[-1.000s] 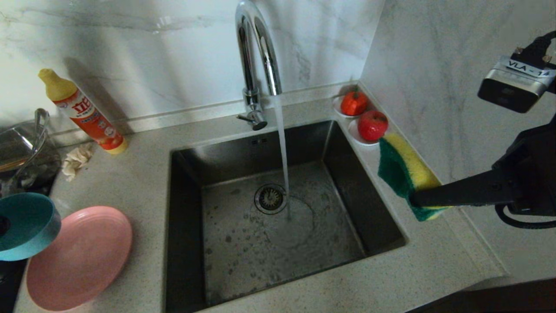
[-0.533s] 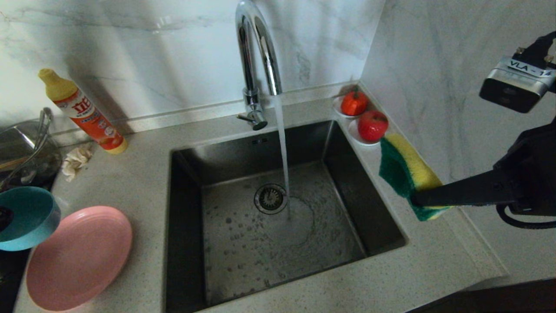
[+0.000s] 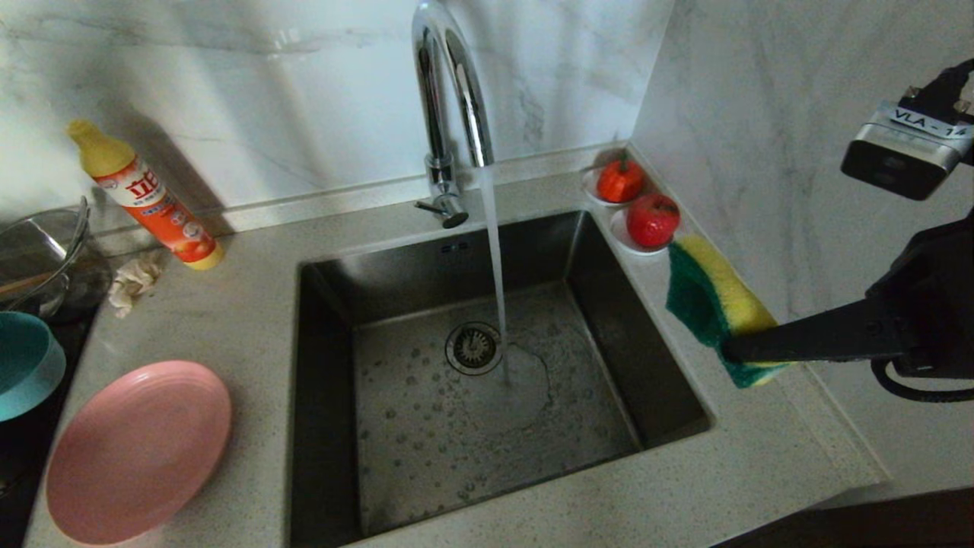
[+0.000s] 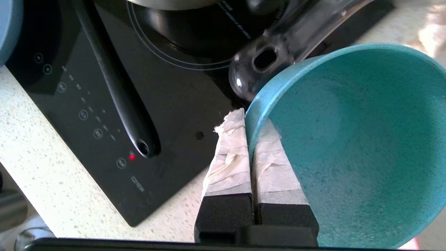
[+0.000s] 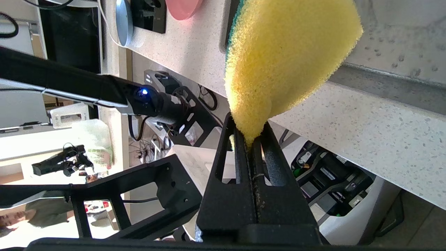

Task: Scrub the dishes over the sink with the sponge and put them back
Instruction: Place the bowl on the table

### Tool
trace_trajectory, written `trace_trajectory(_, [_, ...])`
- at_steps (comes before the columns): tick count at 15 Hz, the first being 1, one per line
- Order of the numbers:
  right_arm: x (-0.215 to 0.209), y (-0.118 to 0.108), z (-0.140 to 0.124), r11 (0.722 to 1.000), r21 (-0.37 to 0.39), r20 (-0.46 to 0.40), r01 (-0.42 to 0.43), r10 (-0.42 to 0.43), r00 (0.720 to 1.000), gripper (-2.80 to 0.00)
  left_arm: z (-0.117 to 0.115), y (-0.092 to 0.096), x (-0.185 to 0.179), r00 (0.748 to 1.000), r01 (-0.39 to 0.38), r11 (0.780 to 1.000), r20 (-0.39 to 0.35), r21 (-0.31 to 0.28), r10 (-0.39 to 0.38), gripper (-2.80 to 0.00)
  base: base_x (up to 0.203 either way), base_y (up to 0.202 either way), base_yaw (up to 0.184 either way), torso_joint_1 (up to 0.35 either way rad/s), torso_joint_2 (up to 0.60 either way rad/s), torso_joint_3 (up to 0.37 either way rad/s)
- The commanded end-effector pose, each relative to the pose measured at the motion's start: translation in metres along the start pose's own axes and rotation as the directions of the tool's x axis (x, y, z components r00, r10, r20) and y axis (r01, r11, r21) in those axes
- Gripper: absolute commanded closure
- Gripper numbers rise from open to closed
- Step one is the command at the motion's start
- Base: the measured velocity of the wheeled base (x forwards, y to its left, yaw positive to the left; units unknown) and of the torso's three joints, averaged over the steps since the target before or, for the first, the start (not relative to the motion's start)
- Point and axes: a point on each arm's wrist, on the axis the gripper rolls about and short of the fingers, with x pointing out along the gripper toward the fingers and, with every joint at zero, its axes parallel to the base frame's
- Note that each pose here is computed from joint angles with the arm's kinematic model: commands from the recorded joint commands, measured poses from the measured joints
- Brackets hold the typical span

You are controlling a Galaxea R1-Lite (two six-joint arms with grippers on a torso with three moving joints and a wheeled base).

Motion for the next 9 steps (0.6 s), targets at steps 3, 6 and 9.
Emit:
trace_trajectory(3, [0.000, 0.000, -0.001, 1.000, 0.004, -0.005, -0.004, 0.004, 1.000, 0.00, -0.017, 0.007, 0.011, 0.993, 0.039, 0.999, -0.110, 0.011, -0.038, 0.00, 0.000, 0.000, 0.000, 0.000, 0.00, 0.000])
trace_trajectory(6, [-0.001, 0.001, -0.001, 1.000, 0.003, -0.002, -0.003, 0.003, 1.000, 0.00, -0.023, 0.007, 0.009, 0.989, 0.063, 0.998, -0.132, 0.014, -0.061, 0.00, 0.000, 0.000, 0.000, 0.000, 0.00, 0.000])
trace_trajectory(9, [-0.002, 0.001, -0.002, 1.000, 0.004, -0.003, -0.003, 0.003, 1.000, 0.00, -0.022, 0.004, 0.021, 0.989, 0.073, 0.997, -0.134, 0.013, -0.070, 0.00, 0.000, 0.000, 0.000, 0.000, 0.00, 0.000])
